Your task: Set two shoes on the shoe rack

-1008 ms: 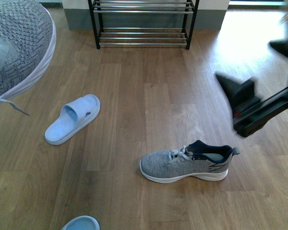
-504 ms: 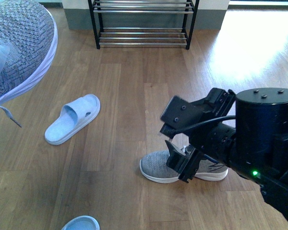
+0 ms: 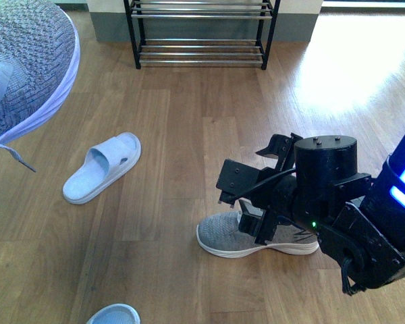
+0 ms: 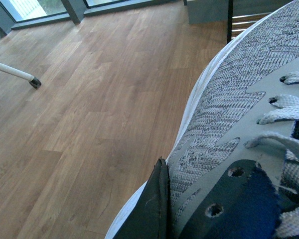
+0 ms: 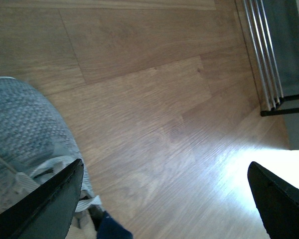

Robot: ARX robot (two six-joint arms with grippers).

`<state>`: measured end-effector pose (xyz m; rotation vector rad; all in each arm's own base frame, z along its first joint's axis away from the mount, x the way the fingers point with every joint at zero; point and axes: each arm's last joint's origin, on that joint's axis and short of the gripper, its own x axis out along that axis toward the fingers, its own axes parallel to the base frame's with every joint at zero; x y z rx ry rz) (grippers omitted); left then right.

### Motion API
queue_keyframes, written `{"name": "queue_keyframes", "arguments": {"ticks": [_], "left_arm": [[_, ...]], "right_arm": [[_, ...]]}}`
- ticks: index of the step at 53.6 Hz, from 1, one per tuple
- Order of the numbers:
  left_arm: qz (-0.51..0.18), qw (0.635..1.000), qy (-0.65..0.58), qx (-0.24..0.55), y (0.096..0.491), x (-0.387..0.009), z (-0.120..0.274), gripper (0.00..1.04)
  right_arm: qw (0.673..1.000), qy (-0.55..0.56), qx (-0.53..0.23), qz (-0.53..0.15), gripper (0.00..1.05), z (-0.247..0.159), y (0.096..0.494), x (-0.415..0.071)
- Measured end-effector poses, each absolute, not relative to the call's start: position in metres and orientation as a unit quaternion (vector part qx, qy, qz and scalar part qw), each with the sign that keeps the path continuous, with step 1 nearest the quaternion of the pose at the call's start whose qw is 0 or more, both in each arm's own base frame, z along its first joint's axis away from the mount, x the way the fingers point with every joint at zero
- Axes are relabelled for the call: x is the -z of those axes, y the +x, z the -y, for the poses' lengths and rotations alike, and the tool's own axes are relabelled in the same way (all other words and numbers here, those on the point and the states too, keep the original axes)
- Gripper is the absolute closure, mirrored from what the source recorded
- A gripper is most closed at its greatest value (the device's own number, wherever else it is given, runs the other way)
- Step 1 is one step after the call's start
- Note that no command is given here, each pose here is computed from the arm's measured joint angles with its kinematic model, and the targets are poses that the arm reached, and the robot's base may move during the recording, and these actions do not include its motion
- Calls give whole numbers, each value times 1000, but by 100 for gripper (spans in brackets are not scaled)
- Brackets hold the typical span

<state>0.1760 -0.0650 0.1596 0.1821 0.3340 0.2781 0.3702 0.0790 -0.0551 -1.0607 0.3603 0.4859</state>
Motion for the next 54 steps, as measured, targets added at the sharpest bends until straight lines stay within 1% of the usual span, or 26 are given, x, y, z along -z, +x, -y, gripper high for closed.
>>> {"name": "queue_keyframes", "arguments": {"ticks": [6, 19, 24, 30, 34, 42, 54], "left_arm": [[-166, 972, 90, -138, 176, -160, 65, 103], [-166, 972, 90, -138, 176, -160, 65, 103], [-166, 972, 90, -138, 176, -160, 65, 103], [-166, 972, 90, -138, 176, -160, 65, 103], [-166, 972, 90, -138, 176, -160, 65, 103], [-166, 972, 90, -138, 176, -160, 65, 103], [-166, 972, 90, -138, 176, -160, 65, 103]], "right_arm": [[805, -526, -218, -167, 9, -68, 380, 60], [778, -565, -190, -198, 9, -32, 387, 73], [767, -575, -199, -205, 9, -24, 387, 76], [750, -572, -233, -239, 9, -16, 382, 84], [746, -570, -242, -246, 9, -11, 383, 85], [745, -573, -244, -241, 9, -10, 392, 84], [738, -564, -262, -261, 9, -6, 405, 103]]}}
